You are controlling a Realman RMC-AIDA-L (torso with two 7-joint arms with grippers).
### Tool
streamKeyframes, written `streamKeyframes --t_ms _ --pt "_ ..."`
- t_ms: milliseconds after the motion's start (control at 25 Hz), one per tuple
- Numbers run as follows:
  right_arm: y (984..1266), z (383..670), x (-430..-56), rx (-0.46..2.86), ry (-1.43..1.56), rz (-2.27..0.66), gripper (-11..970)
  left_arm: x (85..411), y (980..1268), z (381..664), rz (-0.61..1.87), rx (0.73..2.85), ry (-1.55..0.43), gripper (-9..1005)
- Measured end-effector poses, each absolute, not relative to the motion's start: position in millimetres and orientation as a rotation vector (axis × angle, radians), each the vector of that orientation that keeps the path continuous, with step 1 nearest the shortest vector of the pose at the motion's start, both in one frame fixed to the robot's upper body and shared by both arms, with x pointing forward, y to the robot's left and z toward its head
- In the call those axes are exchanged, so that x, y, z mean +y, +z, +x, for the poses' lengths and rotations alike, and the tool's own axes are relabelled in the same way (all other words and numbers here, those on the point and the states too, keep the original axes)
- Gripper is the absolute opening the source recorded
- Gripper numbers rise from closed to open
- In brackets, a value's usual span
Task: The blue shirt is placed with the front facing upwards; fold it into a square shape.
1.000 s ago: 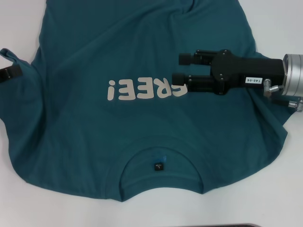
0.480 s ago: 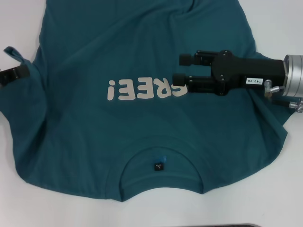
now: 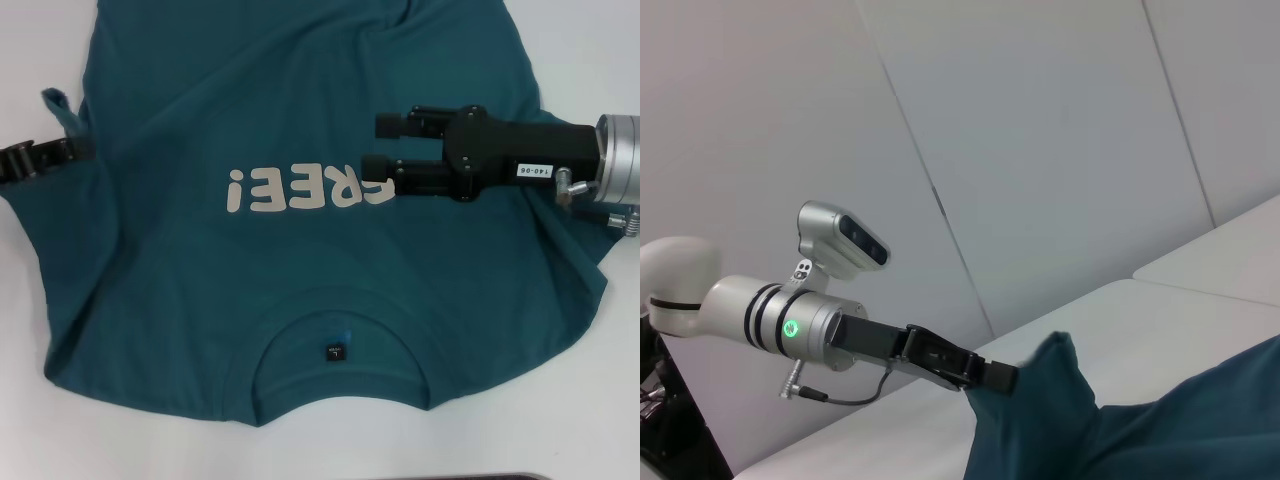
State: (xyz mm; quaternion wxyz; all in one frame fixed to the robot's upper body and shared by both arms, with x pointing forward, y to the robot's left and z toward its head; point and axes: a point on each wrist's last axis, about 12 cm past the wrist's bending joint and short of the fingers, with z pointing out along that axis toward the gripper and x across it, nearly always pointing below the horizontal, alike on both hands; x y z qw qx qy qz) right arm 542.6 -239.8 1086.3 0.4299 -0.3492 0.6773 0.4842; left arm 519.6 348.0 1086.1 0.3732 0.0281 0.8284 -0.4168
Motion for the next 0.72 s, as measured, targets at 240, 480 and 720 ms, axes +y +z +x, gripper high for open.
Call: streamKeyframes --t_ms 240,480,720 --pt "1086.6 542.8 -240.0 1.689 1.206 -0.87 760 338.5 1084.6 525.8 0.078 2.118 -1.113 44" --pt "1086.5 542.7 -240.6 1.689 1.205 -0.867 761 335.4 1085.2 527.1 0.091 2.114 -1.124 252" --pt "1086.1 542.5 -241.0 1.691 1.204 -0.865 760 349.1 1080.7 520.8 0.045 2.125 -1.06 607"
